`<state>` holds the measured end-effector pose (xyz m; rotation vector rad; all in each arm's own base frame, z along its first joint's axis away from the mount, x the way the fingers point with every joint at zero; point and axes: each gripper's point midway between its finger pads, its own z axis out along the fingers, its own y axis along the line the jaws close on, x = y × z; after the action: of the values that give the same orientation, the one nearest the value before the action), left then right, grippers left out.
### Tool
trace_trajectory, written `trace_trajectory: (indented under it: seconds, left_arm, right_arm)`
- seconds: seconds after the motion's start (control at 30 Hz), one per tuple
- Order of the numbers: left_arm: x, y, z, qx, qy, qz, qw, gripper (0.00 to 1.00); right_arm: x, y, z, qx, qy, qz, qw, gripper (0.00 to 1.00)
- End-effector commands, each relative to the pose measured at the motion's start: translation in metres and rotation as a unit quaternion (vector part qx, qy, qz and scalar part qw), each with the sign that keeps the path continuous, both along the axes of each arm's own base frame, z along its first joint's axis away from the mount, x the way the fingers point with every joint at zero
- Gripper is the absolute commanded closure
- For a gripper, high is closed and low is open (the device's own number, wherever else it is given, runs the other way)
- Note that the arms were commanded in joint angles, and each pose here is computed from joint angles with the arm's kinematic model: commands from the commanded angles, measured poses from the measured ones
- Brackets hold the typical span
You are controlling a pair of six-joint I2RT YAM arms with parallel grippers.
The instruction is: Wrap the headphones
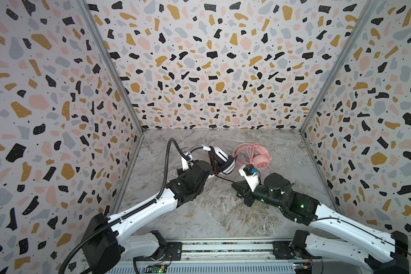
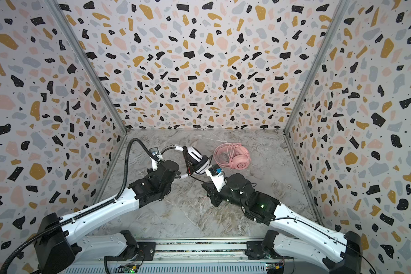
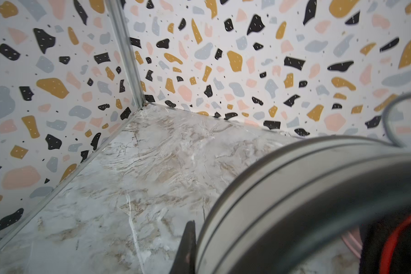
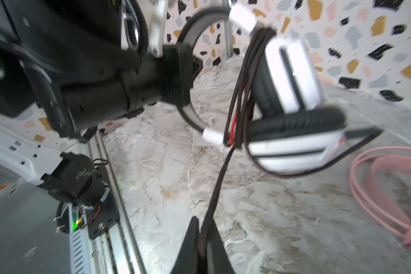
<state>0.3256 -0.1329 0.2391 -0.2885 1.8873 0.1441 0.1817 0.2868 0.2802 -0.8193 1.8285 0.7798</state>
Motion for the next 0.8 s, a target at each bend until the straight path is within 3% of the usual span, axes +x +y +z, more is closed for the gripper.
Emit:
trace_trajectory:
  seconds: [0.0, 0.23, 0.5, 0.77]
  left_arm:
    - [0.006, -0.022, 0.010, 0.017, -0.001, -0.060, 0.998, 1.00]
    - [-0.013, -0.073, -0.020, 0.106, 0.068, -0.232, 0.964, 1.00]
    - [-0.038, -0.089, -0.034, 0.120, 0.070, -0.336, 0.931, 1.00]
    - [-0.072, -0.125, -0.036, 0.107, 0.085, -0.480, 0.867, 1.00]
  right_arm:
    - [0.020, -0.024, 0.011, -0.069, -0.052, -0.062, 0.994, 0.91]
    - [0.049, -0.039, 0.035, -0.132, -0.108, -0.123, 0.978, 0.91]
    - [0.086, -0.066, 0.036, -0.179, -0.122, -0.183, 0.959, 0.91]
    - [0.090, -0.062, 0.044, -0.160, -0.125, -0.157, 0.966, 0.90]
